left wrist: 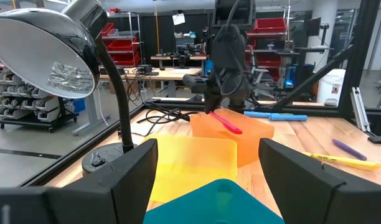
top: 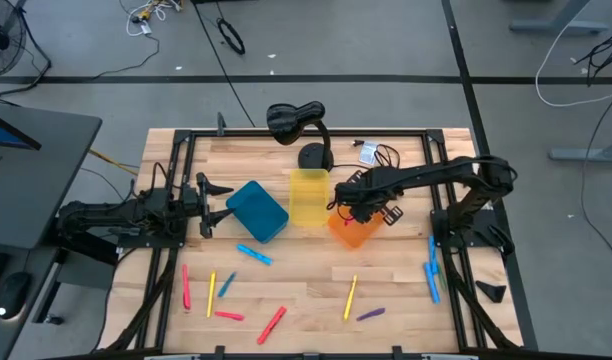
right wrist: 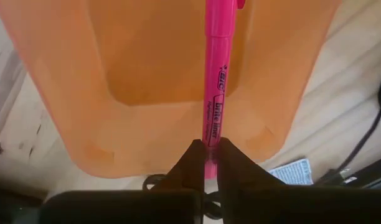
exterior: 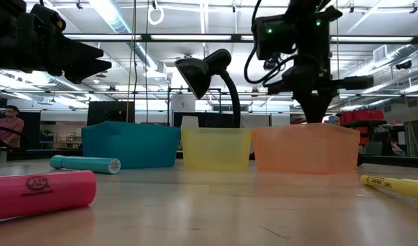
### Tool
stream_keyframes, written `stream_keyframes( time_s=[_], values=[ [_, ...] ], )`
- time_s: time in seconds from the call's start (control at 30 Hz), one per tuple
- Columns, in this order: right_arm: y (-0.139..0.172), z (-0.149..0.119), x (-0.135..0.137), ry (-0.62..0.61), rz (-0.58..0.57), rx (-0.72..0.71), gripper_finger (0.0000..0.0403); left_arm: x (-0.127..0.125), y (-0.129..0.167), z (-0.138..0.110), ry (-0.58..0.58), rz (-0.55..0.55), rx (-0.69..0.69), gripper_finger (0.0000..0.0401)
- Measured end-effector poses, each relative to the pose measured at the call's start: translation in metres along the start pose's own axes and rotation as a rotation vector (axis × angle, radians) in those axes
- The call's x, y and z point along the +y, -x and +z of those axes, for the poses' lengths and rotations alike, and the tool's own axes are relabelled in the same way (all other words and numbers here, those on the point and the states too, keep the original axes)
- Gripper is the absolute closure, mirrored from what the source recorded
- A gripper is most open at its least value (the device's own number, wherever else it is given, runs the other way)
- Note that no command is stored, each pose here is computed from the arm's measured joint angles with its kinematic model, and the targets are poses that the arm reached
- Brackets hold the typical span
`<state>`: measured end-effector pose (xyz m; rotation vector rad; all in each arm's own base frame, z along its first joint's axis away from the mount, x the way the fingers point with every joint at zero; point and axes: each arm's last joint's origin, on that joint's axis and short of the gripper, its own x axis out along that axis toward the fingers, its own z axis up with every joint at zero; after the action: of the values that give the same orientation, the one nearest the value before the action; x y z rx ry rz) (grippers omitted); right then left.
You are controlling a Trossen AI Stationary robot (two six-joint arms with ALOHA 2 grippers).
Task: Pick & Place Markers
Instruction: Put the right pink pen into the orange bin, then put the right yellow pen into the orange bin
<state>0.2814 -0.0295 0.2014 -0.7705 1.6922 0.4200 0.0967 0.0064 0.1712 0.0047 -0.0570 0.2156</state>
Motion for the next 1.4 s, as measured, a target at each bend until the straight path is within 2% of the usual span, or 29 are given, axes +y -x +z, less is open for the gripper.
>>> stream_keyframes(
  time_s=[0.5, 0.73, 1.07, 1.4],
  values=[
    [-0.0071, 0.0065, -0.0029, -0.003, 0.001, -0.001, 0.0383, 0.0, 0.0, 0.0001, 0.0, 0.0, 0.0, 0.0115],
    [-0.0071, 0.0087, -0.0052, -0.052, -0.022, -0.024, 0.0354, 0.0, 0.0, 0.0001, 0.0, 0.0, 0.0, 0.0115],
    [-0.0069, 0.0088, -0.0055, -0.045, -0.026, -0.027, 0.0309, 0.0, 0.0, 0.0001, 0.0, 0.0, 0.0, 0.0115],
    [-0.0067, 0.0098, -0.0066, -0.058, -0.036, -0.038, 0.0298, 0.0, 0.0, 0.0001, 0.0, 0.001, 0.0, 0.0115]
  ],
)
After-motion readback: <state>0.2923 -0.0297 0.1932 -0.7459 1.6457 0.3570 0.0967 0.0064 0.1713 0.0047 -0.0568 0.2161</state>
